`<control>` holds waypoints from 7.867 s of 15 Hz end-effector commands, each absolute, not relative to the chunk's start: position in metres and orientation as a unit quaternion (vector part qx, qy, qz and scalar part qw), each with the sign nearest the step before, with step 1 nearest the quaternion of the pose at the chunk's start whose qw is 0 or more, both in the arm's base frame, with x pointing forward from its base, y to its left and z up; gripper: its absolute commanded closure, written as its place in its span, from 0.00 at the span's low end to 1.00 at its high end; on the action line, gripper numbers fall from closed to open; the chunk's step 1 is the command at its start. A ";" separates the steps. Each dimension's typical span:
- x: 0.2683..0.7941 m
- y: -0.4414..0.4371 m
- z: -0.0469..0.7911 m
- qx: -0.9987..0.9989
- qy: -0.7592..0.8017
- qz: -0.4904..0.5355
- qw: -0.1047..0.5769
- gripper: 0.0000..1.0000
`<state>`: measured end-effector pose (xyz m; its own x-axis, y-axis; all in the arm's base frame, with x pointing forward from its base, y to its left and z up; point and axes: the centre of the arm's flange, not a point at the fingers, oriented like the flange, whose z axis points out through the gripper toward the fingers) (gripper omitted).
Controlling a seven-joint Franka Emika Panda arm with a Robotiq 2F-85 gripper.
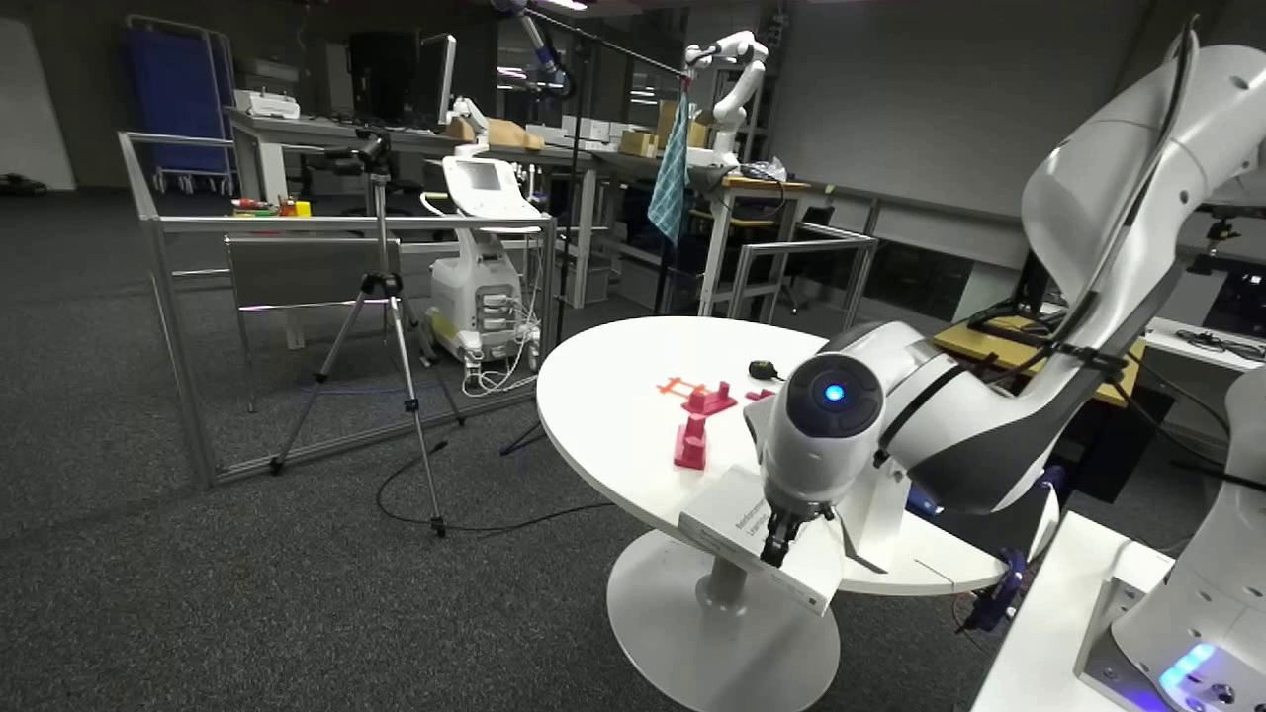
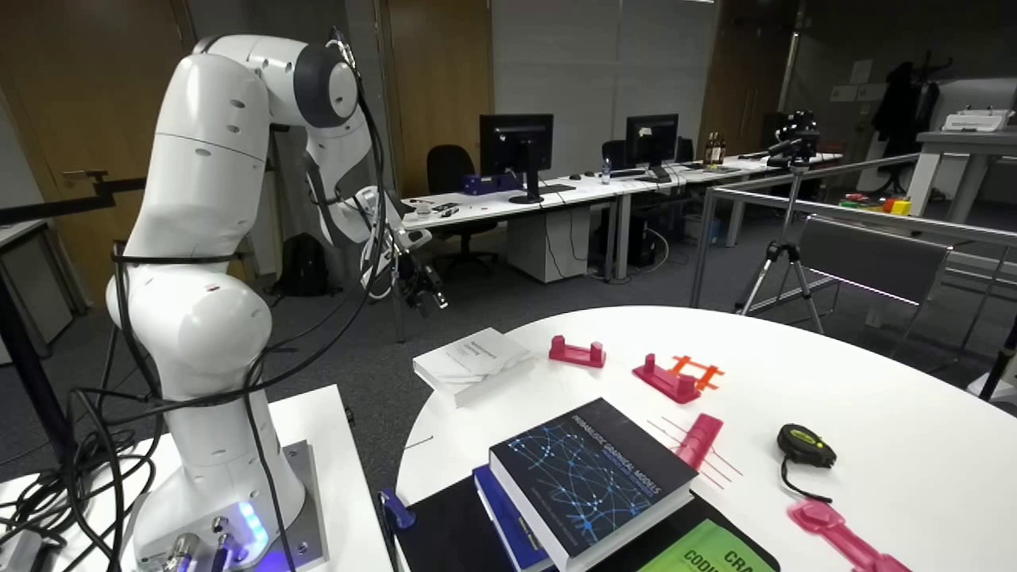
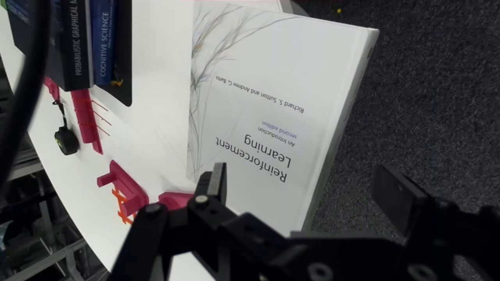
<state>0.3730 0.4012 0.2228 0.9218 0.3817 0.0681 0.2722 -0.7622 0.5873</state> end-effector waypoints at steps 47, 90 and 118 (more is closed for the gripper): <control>0.391 0.444 0.075 0.847 0.156 0.092 0.499 0.00; 0.411 0.433 0.038 0.756 0.102 0.054 0.644 0.80; 0.382 0.424 0.147 0.703 0.076 0.067 0.704 0.81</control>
<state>0.3914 0.4527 0.0946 0.9746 0.2241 -0.0013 0.0285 -0.1184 0.9926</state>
